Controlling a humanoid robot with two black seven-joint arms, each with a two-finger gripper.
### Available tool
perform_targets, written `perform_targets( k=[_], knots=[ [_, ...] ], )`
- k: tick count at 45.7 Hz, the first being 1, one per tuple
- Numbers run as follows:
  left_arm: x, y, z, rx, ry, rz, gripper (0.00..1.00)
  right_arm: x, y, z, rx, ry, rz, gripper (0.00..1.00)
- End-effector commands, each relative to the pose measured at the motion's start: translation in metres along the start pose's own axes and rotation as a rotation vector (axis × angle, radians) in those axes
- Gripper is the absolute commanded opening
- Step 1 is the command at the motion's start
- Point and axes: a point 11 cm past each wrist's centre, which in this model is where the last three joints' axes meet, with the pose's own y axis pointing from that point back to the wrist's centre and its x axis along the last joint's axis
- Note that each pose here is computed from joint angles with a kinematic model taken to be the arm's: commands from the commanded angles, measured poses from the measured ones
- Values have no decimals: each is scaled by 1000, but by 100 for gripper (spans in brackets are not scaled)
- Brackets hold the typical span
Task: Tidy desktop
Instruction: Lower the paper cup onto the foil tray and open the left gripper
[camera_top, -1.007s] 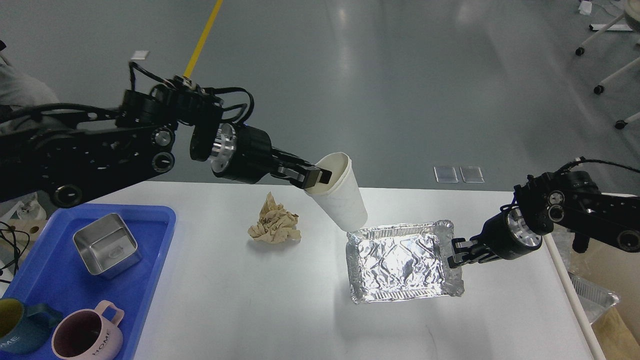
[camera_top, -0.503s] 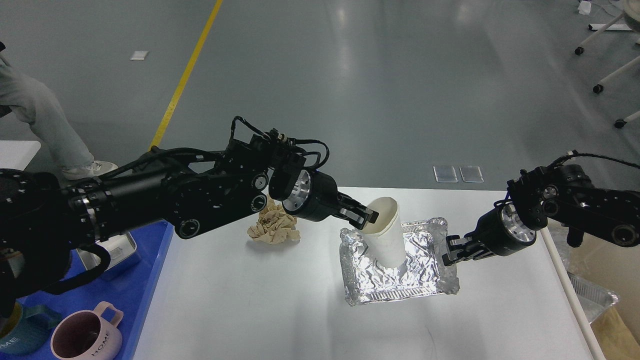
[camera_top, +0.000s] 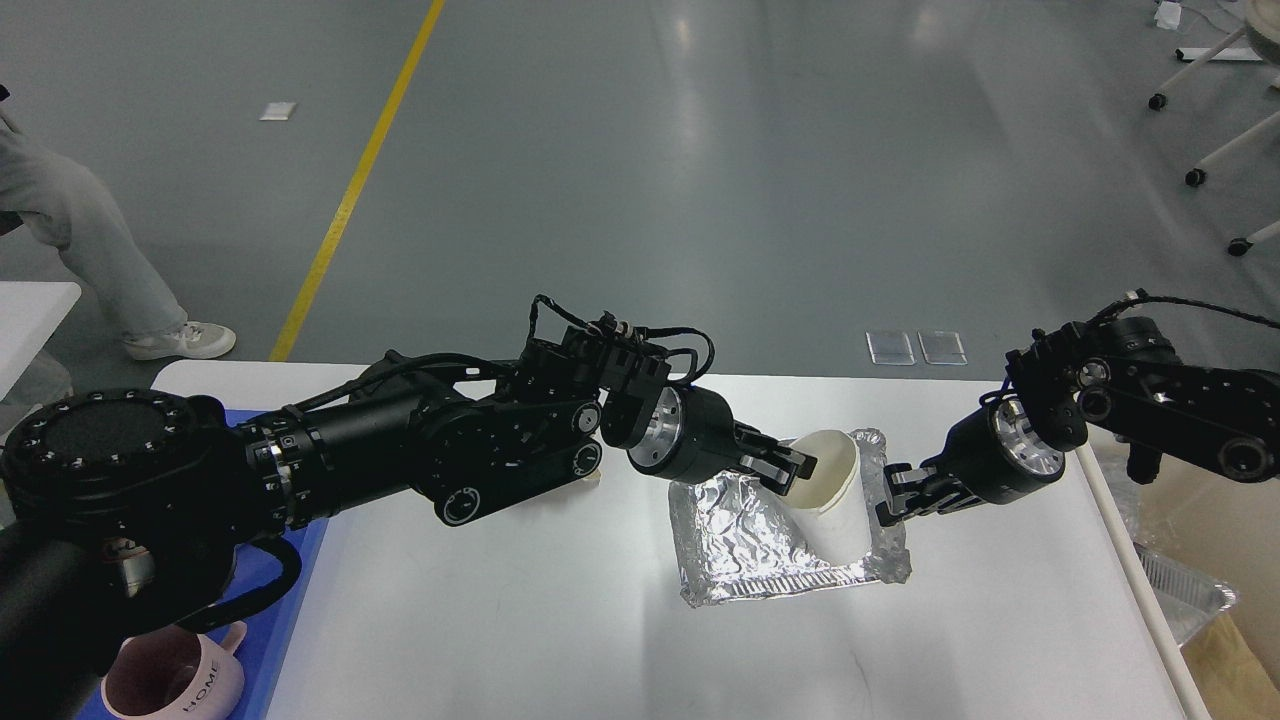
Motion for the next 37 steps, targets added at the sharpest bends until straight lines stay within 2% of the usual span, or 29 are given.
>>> perform_targets(
  k=[1, 9, 19, 37],
  knots=[
    [-1, -1, -1, 3, 13, 5, 30, 0, 0, 0, 0, 0, 0, 0],
    [-2, -2, -2, -7, 29, 34, 48, 0, 0, 0, 0, -2, 1, 0],
    [4, -1, -1, -13, 36, 74, 65, 0, 0, 1, -1, -1, 1, 0],
    [7, 6, -7, -17, 86, 99, 77, -6, 1, 4, -7, -6, -39, 0]
  ],
)
